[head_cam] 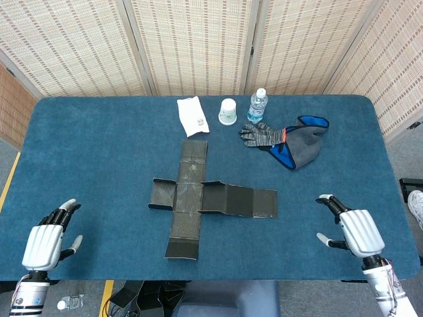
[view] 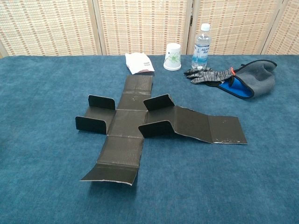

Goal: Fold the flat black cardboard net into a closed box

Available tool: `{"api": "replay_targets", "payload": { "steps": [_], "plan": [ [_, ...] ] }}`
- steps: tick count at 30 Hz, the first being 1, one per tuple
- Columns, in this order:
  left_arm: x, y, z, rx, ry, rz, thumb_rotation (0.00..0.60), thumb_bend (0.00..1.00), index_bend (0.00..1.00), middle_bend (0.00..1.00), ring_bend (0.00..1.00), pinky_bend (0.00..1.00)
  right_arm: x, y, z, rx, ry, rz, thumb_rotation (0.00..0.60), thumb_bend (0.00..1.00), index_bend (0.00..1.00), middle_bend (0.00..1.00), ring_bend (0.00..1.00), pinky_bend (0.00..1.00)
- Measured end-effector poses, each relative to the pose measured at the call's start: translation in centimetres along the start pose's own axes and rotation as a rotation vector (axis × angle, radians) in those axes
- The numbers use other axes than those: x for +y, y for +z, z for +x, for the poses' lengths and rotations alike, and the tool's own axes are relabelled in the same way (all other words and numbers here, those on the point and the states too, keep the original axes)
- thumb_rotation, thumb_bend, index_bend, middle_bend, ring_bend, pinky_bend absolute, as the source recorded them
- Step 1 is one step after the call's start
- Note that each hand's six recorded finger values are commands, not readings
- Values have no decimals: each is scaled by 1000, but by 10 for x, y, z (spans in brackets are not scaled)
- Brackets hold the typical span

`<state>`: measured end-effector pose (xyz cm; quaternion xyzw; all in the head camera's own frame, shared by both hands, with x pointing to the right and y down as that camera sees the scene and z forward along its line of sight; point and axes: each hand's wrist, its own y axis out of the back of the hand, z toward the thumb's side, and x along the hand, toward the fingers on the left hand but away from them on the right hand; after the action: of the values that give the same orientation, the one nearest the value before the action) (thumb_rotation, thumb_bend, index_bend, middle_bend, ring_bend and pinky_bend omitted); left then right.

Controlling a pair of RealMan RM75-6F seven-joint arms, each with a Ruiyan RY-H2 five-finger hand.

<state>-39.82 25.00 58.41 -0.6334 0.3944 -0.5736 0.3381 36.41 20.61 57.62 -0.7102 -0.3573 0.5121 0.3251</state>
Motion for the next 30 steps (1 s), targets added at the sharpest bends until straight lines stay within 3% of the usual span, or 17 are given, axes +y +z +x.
{"api": "replay_targets", "payload": {
  "steps": [12,20,30],
  "plan": [
    [3,4,-1,-34,3,5,600,274,174,159,208,348,-39,43,-43,-68,178,75,600,0,143,243,842,1000],
    [2,6,0,-53,-3,-3,600,274,174,160,208,348,-65,78,-72,-77,307,141,600,0,129,179,842,1000],
    [3,4,2,-69,-6,-2,600,274,174,159,208,348,-91,124,-104,-85,364,209,600,0,129,164,842,1000]
  ]
}}
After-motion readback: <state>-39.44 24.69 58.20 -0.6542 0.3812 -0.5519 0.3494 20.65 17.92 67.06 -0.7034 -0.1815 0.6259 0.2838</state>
